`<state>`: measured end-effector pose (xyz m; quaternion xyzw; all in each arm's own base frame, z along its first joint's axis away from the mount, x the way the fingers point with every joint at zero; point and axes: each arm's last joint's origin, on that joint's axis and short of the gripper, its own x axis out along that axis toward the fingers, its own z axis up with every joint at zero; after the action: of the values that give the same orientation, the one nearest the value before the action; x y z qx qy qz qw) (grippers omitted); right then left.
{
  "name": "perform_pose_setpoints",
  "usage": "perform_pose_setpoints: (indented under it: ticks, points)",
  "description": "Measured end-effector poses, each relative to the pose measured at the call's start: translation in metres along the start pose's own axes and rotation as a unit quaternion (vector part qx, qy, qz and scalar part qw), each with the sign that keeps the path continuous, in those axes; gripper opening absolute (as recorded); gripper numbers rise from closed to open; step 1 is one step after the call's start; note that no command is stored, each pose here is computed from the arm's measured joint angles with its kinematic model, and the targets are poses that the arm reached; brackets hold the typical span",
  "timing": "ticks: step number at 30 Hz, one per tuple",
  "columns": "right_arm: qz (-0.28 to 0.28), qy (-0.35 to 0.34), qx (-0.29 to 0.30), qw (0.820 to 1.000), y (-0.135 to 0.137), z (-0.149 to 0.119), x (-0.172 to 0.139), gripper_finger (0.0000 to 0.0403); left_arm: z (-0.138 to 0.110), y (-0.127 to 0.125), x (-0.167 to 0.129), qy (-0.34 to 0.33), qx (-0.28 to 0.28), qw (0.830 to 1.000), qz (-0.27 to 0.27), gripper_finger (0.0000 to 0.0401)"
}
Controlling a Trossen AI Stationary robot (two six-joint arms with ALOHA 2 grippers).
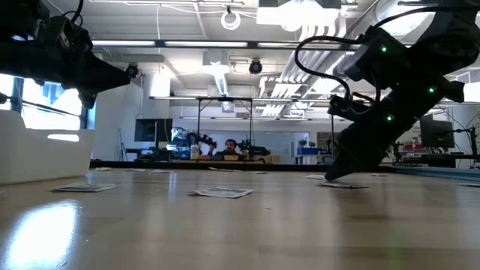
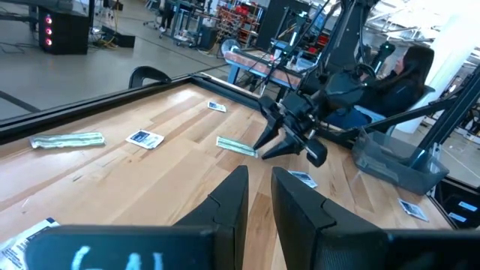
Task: Pick & Place First Aid Supplies
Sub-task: Put the green bandage pack into the black bin
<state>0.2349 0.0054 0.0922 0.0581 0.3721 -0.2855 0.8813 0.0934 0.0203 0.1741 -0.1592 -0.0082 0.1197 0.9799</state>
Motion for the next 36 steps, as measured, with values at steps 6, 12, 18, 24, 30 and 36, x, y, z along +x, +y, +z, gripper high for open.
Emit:
perform_pose_setpoints:
  ticks: [6,12,18,24,30,36]
  points:
    - [0.013,-0.007,-0.034,0.999,0.0,0.009,0.003,0.0123,0.0,0.0,0.0,0.0,0.0,1.0,0.0,0.006]
    - [0.026,0.012,-0.006,1.0,-0.009,0.011,0.012,0.0121,0.0,0.0,0.0,0.0,0.0,1.0,0.0,0.006]
    - [0.023,0.034,0.008,0.999,-0.016,0.009,0.023,0.0121,0.0,0.0,0.0,0.0,0.0,1.0,0.0,0.006]
    - [0.028,0.045,0.024,0.998,-0.018,0.007,0.025,0.0099,0.0,0.0,0.0,0.0,0.0,1.0,0.0,0.006]
    - [0.024,0.046,0.04,0.998,-0.017,0.007,0.025,0.0047,0.0,0.0,0.0,0.0,0.0,1.0,0.0,0.006]
    - [0.022,0.041,0.044,0.998,-0.013,0.006,0.022,0.0008,0.0,0.0,0.0,0.0,0.0,1.0,0.0,0.006]
